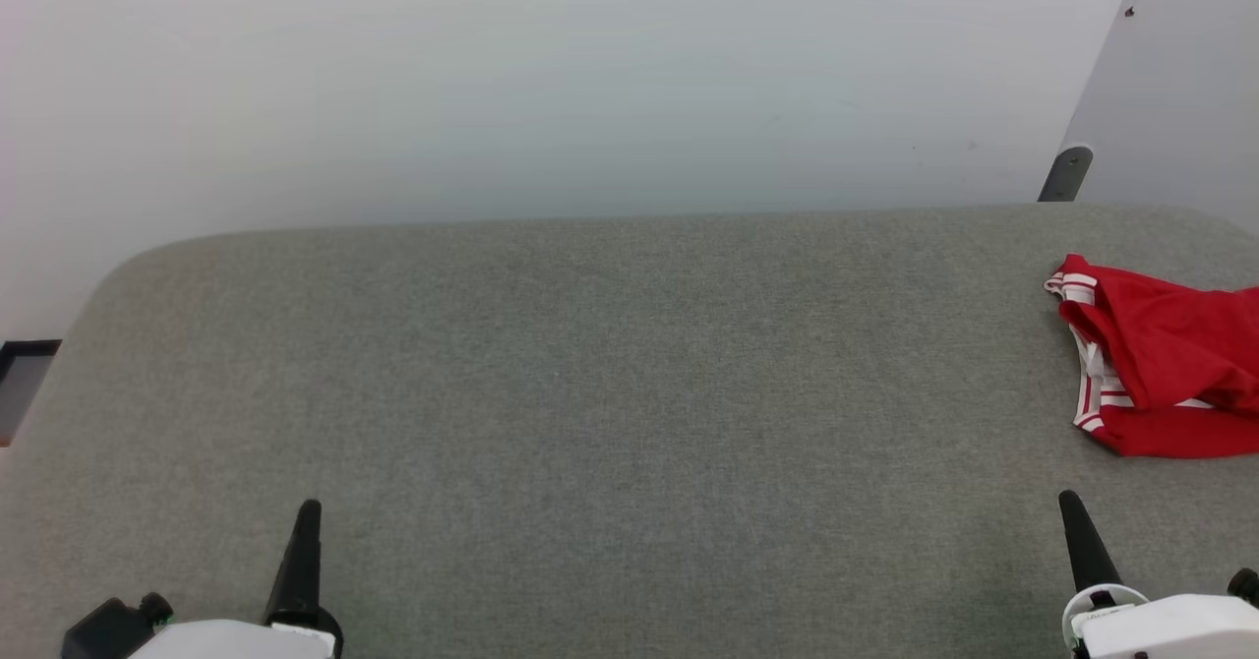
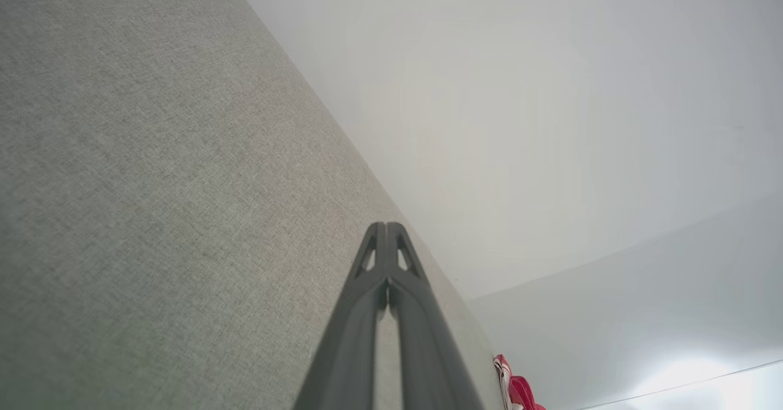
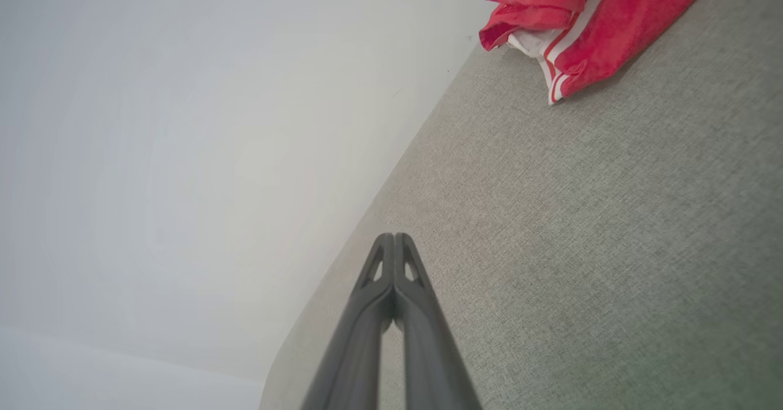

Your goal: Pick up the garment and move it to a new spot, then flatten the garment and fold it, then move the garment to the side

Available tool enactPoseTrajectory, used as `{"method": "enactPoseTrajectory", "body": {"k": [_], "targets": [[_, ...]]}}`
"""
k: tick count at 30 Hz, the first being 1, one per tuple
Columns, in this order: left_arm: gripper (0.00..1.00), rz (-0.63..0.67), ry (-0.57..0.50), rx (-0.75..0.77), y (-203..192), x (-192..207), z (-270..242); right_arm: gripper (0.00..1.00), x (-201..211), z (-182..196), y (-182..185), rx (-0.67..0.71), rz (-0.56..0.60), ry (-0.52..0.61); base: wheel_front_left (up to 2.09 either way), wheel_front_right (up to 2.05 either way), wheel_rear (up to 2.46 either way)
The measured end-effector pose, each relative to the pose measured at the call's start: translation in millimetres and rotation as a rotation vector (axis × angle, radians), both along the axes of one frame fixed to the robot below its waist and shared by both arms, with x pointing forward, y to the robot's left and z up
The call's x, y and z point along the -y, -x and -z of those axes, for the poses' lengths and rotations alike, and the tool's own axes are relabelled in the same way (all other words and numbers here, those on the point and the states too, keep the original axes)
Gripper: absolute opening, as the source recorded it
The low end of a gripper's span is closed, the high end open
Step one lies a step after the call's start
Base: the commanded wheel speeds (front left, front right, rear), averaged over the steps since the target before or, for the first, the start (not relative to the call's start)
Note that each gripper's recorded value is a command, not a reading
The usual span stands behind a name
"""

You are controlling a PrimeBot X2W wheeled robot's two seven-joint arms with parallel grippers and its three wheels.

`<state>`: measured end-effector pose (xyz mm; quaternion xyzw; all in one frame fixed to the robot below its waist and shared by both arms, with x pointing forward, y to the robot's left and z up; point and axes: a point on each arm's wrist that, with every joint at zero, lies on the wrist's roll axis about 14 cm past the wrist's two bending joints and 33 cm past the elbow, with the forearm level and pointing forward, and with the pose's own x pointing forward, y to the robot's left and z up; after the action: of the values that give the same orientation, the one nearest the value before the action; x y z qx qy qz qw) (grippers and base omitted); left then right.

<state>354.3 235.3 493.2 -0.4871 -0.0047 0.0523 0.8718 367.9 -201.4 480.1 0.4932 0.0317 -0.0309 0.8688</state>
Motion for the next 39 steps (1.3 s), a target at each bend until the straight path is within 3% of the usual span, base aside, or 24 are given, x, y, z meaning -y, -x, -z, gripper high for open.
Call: {"method": "enactPoseTrajectory", "body": {"k": [39], "targets": [[0.00, 0.047, 0.361, 0.035, -21.5, 22.8, -6.1, 0.00, -1.3, -16.0, -13.7, 0.048, 0.008, -0.349, 0.00, 0.00, 0.00]]}}
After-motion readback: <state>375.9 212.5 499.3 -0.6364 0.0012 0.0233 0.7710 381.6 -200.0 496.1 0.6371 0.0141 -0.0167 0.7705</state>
